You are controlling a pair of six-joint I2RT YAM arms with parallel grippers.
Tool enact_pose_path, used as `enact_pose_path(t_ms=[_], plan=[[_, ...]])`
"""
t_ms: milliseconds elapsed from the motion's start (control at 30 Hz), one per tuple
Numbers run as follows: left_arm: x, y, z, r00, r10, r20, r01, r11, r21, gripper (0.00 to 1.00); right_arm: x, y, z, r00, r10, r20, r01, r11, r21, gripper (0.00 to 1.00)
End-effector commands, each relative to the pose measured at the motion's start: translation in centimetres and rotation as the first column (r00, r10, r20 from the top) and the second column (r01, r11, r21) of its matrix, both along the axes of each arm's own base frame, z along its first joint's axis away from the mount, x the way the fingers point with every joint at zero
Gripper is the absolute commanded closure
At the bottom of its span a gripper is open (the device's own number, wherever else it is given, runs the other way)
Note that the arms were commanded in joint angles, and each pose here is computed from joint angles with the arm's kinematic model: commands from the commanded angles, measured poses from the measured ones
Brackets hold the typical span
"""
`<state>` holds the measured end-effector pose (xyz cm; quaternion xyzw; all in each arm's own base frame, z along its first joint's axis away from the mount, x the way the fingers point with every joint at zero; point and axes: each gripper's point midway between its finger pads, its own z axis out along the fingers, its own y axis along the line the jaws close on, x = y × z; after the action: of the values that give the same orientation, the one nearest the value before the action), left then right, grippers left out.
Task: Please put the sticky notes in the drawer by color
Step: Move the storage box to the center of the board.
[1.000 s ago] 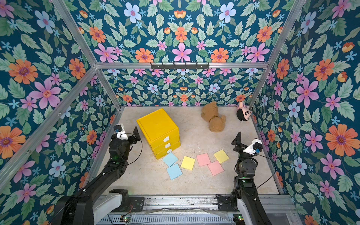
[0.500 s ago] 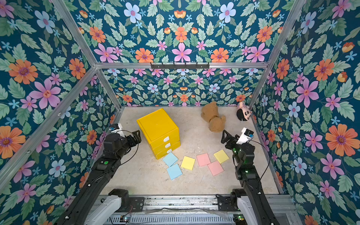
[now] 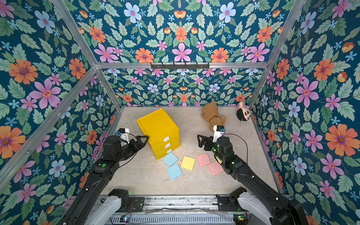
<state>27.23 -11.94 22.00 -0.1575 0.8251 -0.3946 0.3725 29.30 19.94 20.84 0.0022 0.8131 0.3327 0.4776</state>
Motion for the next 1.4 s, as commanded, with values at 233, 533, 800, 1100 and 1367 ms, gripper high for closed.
enact_pose_path(t_ms=[233,533,800,1100,1367], plan=[[1.8,-3.0,2.7,0.993,-0.079,0.084,0.094,0.975,-0.200,0.21,0.6,5.2,-0.2,0.997,0.078,0.000,-0.078,0.995,0.060,0.01],[4.2,-5.6,2.2,0.990,-0.114,0.088,0.129,0.972,-0.195,0.23,1.2,5.4,-0.8,0.998,0.060,-0.009,-0.060,0.997,0.050,0.01],[6.7,-7.6,1.8,0.985,-0.142,0.098,0.158,0.969,-0.192,0.23,1.7,6.3,-0.5,0.994,0.108,-0.005,-0.108,0.994,-0.026,0.03],[8.4,-7.5,1.2,0.988,-0.119,0.095,0.132,0.980,-0.146,0.23,3.2,8.4,0.0,0.978,0.202,-0.056,-0.209,0.952,-0.222,0.03],[7.7,-3.4,2.2,0.993,0.008,0.121,-0.018,0.996,0.082,0.11,4.4,11.1,0.7,0.964,0.244,-0.109,-0.267,0.895,-0.358,0.04]])
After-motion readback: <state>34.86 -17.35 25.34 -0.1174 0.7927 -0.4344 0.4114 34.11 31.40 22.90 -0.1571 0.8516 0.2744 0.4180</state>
